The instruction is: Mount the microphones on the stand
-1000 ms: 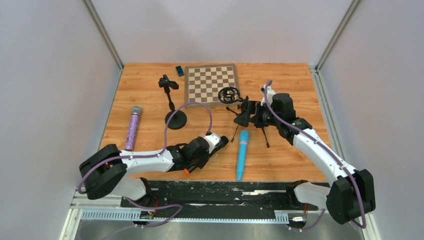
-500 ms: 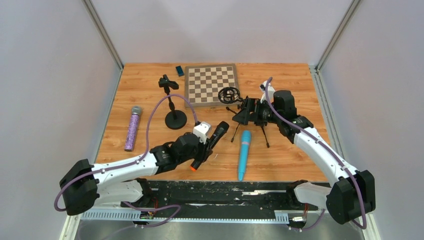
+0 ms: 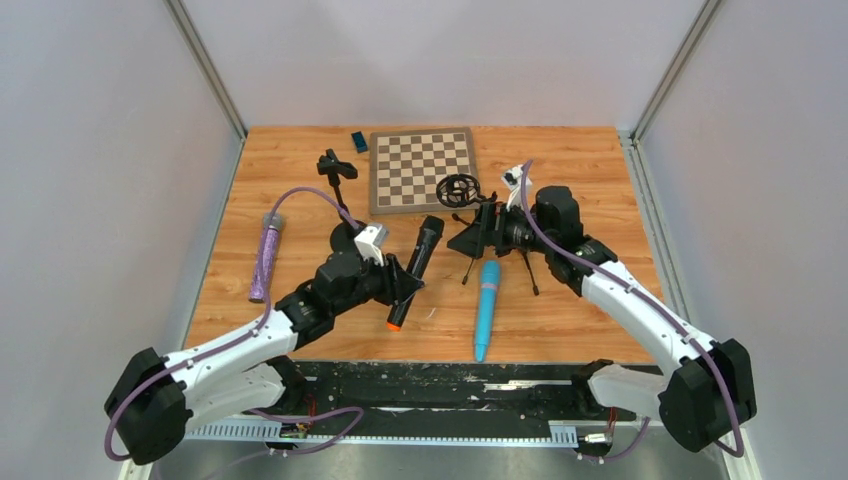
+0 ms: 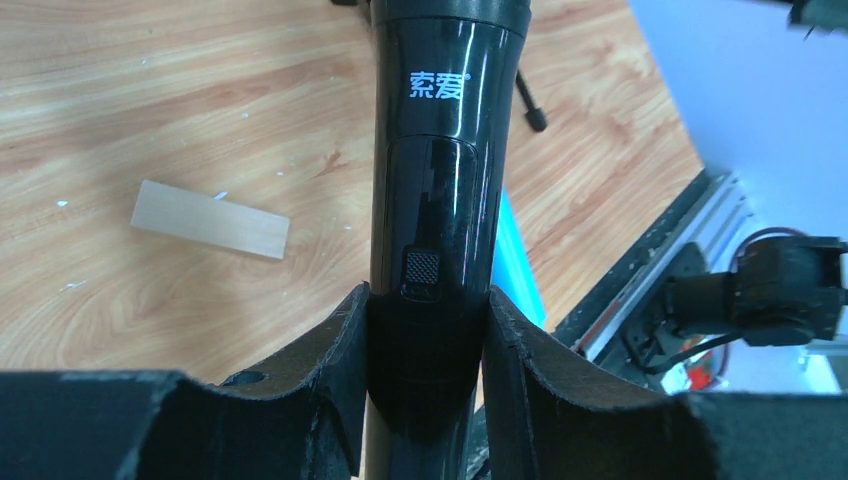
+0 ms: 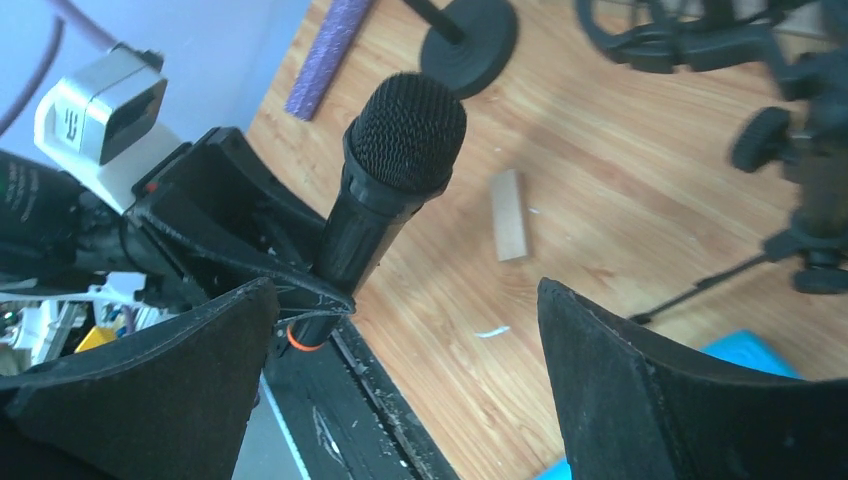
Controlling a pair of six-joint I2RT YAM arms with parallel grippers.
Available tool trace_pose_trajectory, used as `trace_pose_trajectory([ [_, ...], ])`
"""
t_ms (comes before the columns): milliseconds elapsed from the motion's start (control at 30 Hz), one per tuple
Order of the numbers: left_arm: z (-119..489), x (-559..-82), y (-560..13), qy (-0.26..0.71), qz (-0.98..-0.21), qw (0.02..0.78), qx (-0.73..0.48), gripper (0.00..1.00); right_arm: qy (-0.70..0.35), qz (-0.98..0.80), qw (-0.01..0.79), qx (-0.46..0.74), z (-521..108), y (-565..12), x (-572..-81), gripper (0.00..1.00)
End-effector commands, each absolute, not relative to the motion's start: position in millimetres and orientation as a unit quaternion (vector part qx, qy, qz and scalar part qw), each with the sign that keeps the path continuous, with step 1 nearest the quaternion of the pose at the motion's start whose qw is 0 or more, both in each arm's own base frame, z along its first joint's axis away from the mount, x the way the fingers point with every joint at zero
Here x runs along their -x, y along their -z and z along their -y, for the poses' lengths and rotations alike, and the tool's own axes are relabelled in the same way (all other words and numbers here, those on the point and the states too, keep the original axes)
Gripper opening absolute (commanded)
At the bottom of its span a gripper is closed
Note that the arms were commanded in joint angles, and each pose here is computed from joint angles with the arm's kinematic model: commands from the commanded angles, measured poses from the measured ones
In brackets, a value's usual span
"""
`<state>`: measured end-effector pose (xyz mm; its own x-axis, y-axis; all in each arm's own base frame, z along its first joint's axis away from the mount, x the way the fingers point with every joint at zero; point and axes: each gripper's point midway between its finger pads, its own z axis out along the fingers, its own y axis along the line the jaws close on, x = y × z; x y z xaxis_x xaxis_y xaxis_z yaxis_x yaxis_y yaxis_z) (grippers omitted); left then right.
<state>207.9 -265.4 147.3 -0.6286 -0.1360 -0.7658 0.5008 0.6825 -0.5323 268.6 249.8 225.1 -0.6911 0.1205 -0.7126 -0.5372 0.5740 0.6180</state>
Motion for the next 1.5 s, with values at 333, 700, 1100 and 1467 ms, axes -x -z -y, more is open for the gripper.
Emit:
trace_pose_trajectory([
  [333, 269.4, -188.8, -245.2, 0.551, -0.672, 0.488, -0.085, 0.00, -0.575, -0.733, 0.321, 0.168, -334.9, -250.5, -234.7, 1.00],
  [700, 275.6, -178.2, -249.0, 0.573, -0.661, 0.473, -0.108, 0.00, -0.659, -0.662, 0.300, 0.196, -359.7, -277.6, -216.9, 0.81],
  [1100, 272.4, -182.5, -240.7, 0.570, -0.666, 0.474, -0.086, 0.00, -0.685, -0.629, 0.300, 0.214, -358.2, -287.6, -205.0, 0.09],
  [1467, 265.9, -188.8, -225.0, 0.527, -0.696, 0.479, -0.091, 1.00, -0.631, -0.667, 0.317, 0.236, -360.1, -273.9, -218.8, 0.00],
])
